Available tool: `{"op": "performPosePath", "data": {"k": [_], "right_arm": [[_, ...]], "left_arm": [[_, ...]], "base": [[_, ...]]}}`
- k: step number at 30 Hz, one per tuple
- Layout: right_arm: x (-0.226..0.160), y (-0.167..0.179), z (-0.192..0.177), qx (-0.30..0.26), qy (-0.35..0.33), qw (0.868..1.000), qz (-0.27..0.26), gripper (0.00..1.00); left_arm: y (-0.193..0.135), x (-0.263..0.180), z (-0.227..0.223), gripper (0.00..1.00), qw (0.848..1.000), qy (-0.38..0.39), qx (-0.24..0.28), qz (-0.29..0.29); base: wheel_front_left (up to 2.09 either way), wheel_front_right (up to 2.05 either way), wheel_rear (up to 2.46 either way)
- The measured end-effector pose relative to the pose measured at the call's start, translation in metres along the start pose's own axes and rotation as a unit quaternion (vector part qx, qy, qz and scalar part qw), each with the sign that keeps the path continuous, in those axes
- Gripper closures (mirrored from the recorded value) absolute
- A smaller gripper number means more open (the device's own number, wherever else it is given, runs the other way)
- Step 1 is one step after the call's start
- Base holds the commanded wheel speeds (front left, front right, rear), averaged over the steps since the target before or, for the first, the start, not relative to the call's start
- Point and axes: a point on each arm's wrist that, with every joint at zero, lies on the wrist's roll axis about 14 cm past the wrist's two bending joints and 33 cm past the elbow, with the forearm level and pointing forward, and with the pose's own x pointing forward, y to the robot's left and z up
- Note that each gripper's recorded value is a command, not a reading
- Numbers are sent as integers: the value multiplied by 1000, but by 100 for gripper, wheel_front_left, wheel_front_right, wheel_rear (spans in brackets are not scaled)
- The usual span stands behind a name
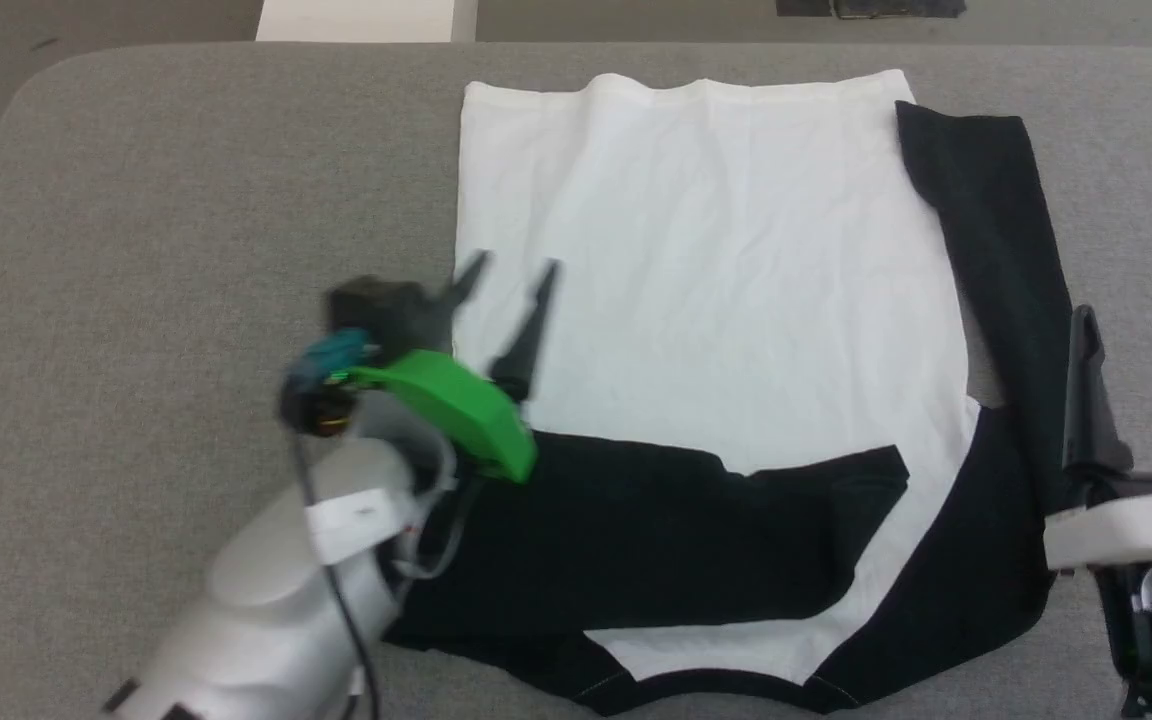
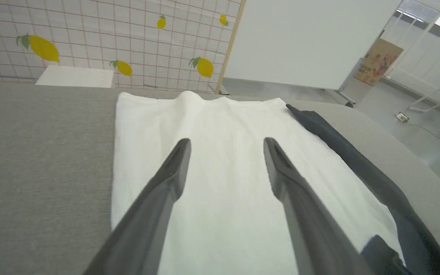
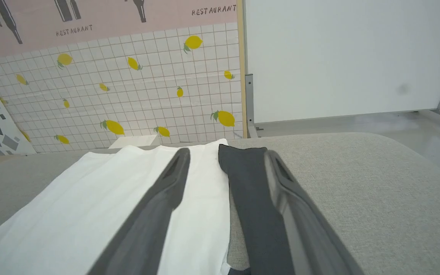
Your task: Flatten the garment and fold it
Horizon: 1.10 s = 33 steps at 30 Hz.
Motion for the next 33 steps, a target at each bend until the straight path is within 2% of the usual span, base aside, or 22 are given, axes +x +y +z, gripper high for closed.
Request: {"op": "performPosePath", "data": {"k": [3,7,12,18,25,33], "right_arm": [[14,-5,-4,-7,14,1000,-9,0],[41,-13,-15,-4,49,998,-26,0],[89,-25,-30,-5,98,994,-37,0],[146,-49,-40,-27,147,987,-52,0],[184,-70,-92,-21,245,966,-81,0],[198,-77,-160,3,336,936,-106,0]], "left_arm": [[48,-16,20,0,997,-34,8,73],[90,-39,54,0,985,-96,53,134],[127,-60,58,0,973,-116,83,180],[153,-61,59,0,965,-135,97,203],[179,-57,38,0,961,-131,99,224],[203,-56,0,0,960,-96,99,243]], "base": [[0,0,0],[0,0,0],[0,0,0],[0,0,0],[0,0,0],[0,0,0]]}}
